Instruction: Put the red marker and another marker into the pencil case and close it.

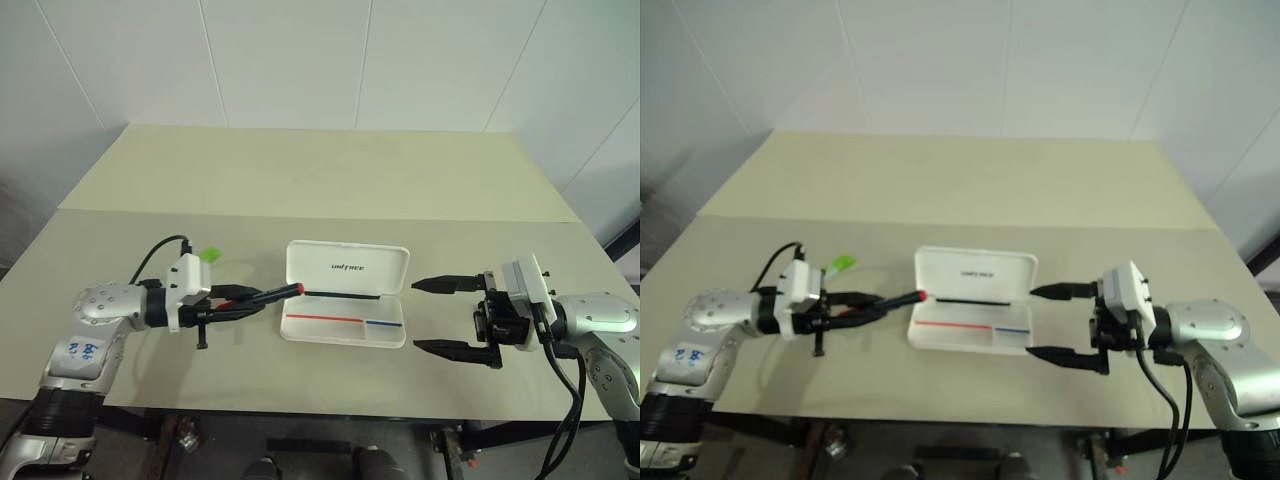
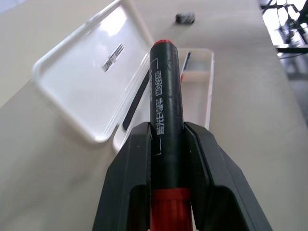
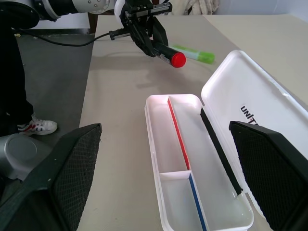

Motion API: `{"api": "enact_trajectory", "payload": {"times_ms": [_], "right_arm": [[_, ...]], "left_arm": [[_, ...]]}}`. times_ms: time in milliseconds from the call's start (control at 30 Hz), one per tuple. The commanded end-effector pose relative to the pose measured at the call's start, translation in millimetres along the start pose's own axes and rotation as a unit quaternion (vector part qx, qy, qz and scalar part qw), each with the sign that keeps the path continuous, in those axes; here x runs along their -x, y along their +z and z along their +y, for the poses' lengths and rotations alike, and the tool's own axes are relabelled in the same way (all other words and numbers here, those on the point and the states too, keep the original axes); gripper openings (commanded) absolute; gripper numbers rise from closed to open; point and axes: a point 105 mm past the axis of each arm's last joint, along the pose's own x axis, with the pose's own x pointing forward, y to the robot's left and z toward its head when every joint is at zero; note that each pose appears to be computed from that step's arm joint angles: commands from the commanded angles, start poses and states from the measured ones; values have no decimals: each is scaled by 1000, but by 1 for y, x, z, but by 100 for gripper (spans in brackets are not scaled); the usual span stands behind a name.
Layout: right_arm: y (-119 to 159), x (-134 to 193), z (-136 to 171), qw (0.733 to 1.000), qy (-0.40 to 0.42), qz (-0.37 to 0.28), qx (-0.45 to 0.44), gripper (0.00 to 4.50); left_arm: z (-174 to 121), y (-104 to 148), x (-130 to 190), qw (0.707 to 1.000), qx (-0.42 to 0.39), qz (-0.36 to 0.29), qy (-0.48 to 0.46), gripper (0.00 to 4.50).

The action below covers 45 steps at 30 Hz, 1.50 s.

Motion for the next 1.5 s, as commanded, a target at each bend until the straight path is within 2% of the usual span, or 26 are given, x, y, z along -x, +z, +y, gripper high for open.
{"api": "enact_trajectory", "payload": {"times_ms": [33,200,333,733,1067,1400,1500], "right_arm": [[13,2,3,999,-12,-10,34,450],[13,3,6,999,-23,-9,33,450],[13,5,12,999,-43,-9,31,450],[16,5,18,997,-74,-12,31,450],[20,2,19,996,-83,-18,35,450],[21,-1,17,995,-88,-23,36,450],[21,-2,16,995,-88,-24,37,450]], "left_arm": [[5,9,-15,1000,-28,0,-12,63],[5,8,-33,999,-39,4,-25,63],[-3,3,-63,997,-53,11,-59,63],[10,5,-105,995,-92,14,-48,63],[11,-2,-115,991,-112,34,-59,63],[9,-1,-121,992,-98,32,-70,63],[10,-1,-121,993,-94,33,-66,169]]}}
